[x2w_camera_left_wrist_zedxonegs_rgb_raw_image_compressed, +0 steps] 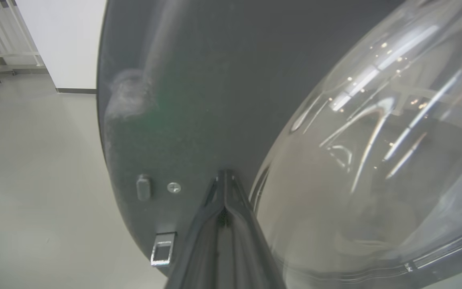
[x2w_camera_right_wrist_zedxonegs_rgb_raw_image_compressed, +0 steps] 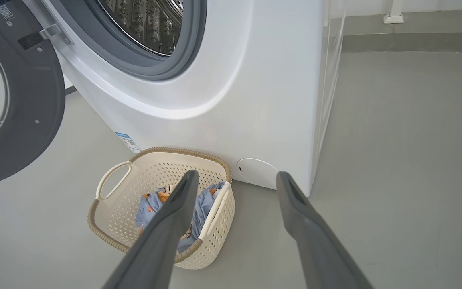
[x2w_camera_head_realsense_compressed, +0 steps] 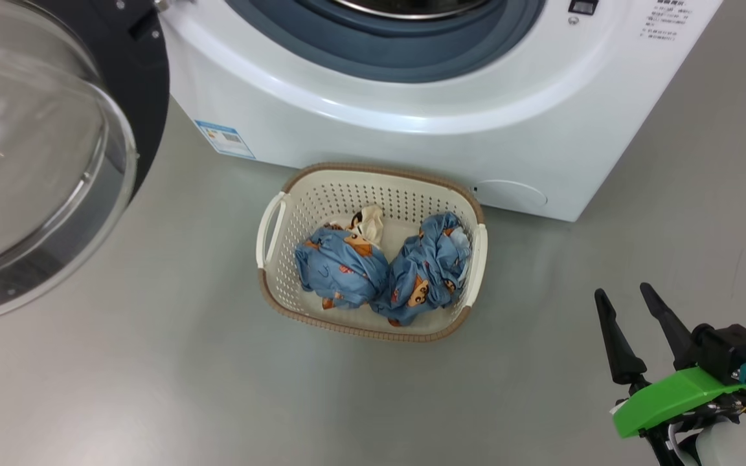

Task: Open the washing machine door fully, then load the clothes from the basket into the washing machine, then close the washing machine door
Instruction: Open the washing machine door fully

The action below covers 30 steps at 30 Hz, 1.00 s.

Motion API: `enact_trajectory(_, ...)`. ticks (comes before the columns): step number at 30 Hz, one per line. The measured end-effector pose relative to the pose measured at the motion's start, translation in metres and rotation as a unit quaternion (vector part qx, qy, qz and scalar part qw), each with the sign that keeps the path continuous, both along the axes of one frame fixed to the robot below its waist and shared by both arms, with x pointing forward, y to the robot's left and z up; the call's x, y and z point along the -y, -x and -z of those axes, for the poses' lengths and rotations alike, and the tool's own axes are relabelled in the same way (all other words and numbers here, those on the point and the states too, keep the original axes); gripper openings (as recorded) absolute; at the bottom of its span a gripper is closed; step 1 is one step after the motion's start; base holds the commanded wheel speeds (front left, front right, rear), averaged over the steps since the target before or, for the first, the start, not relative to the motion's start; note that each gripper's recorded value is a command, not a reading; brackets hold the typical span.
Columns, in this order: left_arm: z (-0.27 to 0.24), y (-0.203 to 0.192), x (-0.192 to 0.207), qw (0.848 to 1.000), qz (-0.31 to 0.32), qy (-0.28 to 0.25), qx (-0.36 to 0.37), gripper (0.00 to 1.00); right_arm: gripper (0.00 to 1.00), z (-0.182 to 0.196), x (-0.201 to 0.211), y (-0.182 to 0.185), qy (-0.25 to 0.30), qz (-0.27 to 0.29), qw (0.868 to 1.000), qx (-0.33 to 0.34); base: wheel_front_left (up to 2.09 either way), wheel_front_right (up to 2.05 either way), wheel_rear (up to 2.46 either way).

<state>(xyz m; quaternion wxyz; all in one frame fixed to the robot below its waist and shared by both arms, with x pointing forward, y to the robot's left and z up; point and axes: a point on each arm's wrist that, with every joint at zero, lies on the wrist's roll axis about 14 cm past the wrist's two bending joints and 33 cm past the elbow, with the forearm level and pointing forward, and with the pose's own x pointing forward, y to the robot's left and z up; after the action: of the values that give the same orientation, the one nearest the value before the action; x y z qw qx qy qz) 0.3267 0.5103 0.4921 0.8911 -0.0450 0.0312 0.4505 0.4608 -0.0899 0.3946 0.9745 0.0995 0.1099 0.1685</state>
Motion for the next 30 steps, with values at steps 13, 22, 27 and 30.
enact_trajectory(13, 0.0, -0.021, -0.003, 1.0, 0.002, -0.003, -0.012, 0.0, 1.0, 0.005, 0.002, -0.004, 0.002, 0.002, 1.0, -0.003, 0.0, 0.0, 0.0)
enact_trajectory(22, -0.004, -0.008, 0.015, 1.0, 0.025, -0.002, 0.016, 0.0, 1.0, -0.013, -0.004, 0.0, -0.003, 0.0, 1.0, 0.013, 0.0, 0.0, 0.0)
enact_trajectory(27, 0.001, 0.009, 0.035, 0.999, 0.041, 0.005, 0.03, 0.0, 1.0, -0.022, -0.008, 0.008, -0.004, -0.005, 1.0, 0.02, 0.0, 0.0, 0.0)
enact_trajectory(30, 0.001, 0.017, 0.04, 0.998, 0.048, 0.002, 0.034, 0.0, 1.0, -0.026, -0.01, 0.012, -0.004, -0.008, 1.0, 0.023, 0.0, 0.0, 0.0)
